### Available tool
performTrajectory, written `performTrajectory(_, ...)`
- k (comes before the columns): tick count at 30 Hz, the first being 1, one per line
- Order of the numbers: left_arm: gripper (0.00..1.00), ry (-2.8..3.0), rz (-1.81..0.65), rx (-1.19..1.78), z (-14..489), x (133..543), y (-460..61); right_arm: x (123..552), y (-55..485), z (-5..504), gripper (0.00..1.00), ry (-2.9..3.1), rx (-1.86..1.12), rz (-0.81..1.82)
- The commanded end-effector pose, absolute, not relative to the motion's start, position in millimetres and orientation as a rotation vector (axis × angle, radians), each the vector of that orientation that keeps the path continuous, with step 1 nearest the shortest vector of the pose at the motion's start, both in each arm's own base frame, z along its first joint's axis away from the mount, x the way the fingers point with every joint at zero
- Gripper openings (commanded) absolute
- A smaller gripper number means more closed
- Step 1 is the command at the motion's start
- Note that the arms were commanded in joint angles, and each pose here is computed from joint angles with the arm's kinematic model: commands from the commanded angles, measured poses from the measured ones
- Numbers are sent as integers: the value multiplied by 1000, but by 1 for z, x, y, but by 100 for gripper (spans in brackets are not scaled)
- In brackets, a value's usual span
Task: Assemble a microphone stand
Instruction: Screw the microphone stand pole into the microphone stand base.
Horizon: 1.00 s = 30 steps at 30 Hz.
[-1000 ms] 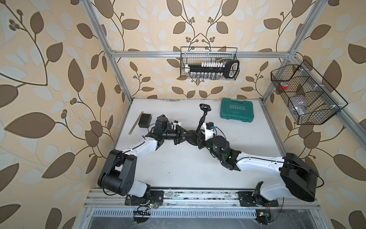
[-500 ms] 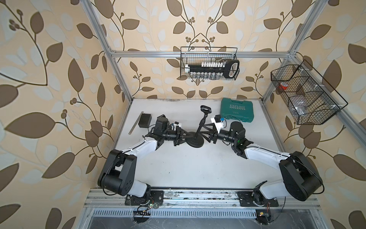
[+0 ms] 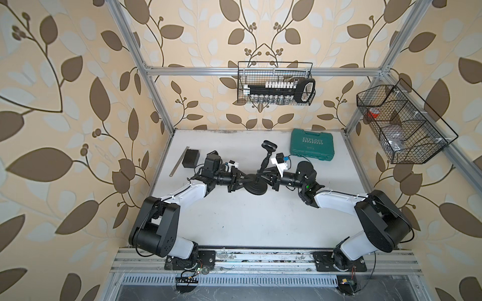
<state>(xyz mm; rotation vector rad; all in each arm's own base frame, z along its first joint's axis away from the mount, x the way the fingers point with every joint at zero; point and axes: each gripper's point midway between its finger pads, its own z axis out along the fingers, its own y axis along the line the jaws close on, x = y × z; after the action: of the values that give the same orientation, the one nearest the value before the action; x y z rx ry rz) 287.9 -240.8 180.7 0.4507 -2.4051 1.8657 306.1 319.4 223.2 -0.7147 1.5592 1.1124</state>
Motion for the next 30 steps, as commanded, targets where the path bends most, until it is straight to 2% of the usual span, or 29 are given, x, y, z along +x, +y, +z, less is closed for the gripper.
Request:
performTrajectory(1, 0, -2392, 2039, 258, 231, 285, -251, 321, 308, 204, 0, 1711, -389, 750)
performTrajectory(5, 0, -2402, 2052, 271, 235, 287, -250, 316, 278, 185, 0, 1828, -37, 402)
performTrajectory(9, 0, -2400, 2047, 278, 233, 286, -250, 315, 290, 186, 1, 1833, -74, 447)
performTrajectory(11, 0, -2398, 2039, 286, 230, 286, -249, 311, 309, 193, 33, 1830, -238, 517)
performTrajectory(13, 0, -2398, 2035, 288, 229, 286, -250, 306, 322, 200, 59, 1811, -396, 617)
performTrajectory(14, 0, -2396, 2031, 288, 228, 286, -250, 302, 325, 203, 69, 1792, -478, 695)
performTrajectory(15, 0, -2396, 2030, 285, 229, 287, -250, 299, 324, 206, 72, 1767, -535, 755)
performTrajectory(18, 0, -2391, 2021, 265, 229, 286, -251, 285, 318, 213, 74, 1646, -708, 933)
performTrajectory(21, 0, -2382, 2021, 240, 231, 284, -252, 292, 298, 217, 72, 1617, -763, 1019)
performTrajectory(26, 0, -2377, 2009, 202, 231, 278, -252, 302, 291, 230, 58, 1550, -808, 1080)
performTrajectory(28, 0, -2370, 1999, 204, 228, 278, -252, 303, 296, 236, 57, 1527, -825, 1112)
performTrajectory(30, 0, -2367, 1990, 211, 225, 278, -253, 304, 300, 240, 45, 1502, -820, 1146)
